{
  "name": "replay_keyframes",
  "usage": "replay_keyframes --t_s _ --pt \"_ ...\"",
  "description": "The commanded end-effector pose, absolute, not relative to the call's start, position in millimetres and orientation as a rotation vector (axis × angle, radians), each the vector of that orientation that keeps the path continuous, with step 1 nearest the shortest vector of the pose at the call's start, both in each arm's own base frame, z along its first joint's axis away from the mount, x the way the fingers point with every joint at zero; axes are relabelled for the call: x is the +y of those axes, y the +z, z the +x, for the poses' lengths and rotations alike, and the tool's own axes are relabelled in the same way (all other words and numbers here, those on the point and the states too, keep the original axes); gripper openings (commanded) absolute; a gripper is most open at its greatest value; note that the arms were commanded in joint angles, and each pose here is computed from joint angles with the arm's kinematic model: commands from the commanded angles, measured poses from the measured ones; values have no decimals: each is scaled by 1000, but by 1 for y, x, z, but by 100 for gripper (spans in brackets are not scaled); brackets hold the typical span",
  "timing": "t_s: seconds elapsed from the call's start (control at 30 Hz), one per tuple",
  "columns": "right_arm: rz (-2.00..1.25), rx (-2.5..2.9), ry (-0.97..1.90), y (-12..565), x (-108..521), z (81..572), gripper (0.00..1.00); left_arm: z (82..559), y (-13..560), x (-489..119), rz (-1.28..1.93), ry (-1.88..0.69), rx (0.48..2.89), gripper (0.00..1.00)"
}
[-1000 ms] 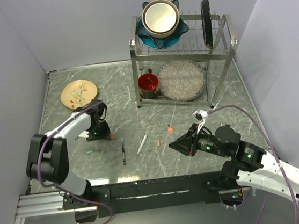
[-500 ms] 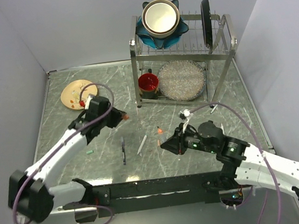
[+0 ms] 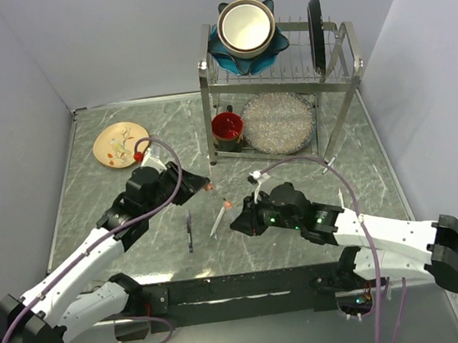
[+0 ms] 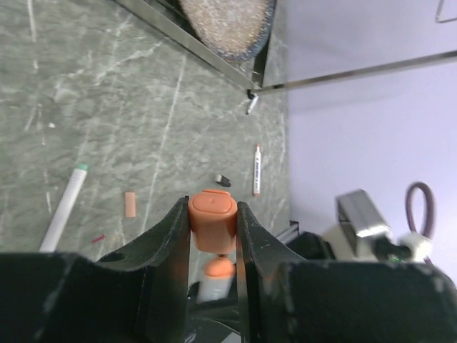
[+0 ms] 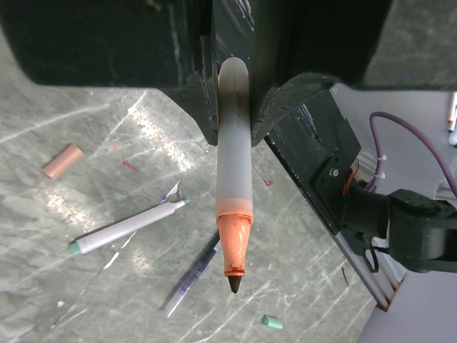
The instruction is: Insert the pens into the pen caps
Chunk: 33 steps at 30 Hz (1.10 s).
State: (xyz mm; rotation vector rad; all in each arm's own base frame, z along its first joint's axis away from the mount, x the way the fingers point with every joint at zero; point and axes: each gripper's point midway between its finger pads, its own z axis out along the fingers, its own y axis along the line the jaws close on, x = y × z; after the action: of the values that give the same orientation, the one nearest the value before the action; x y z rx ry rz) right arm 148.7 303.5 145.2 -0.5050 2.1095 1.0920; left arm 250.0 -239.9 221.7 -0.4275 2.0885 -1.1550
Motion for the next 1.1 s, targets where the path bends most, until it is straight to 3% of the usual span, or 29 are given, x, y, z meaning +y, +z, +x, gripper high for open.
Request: replay_keyframes --t_s 0.0,0.63,1.07 --pt "-492 2001 1142 181 326 159 0 245 238 -246 -405 -1229 2039 1" --pt "-496 2009 1104 181 345 167 0 238 203 -251 -498 -1149 2190 1" --pt "-544 2036 1138 168 350 151 0 238 216 -240 -559 -1106 2175 1"
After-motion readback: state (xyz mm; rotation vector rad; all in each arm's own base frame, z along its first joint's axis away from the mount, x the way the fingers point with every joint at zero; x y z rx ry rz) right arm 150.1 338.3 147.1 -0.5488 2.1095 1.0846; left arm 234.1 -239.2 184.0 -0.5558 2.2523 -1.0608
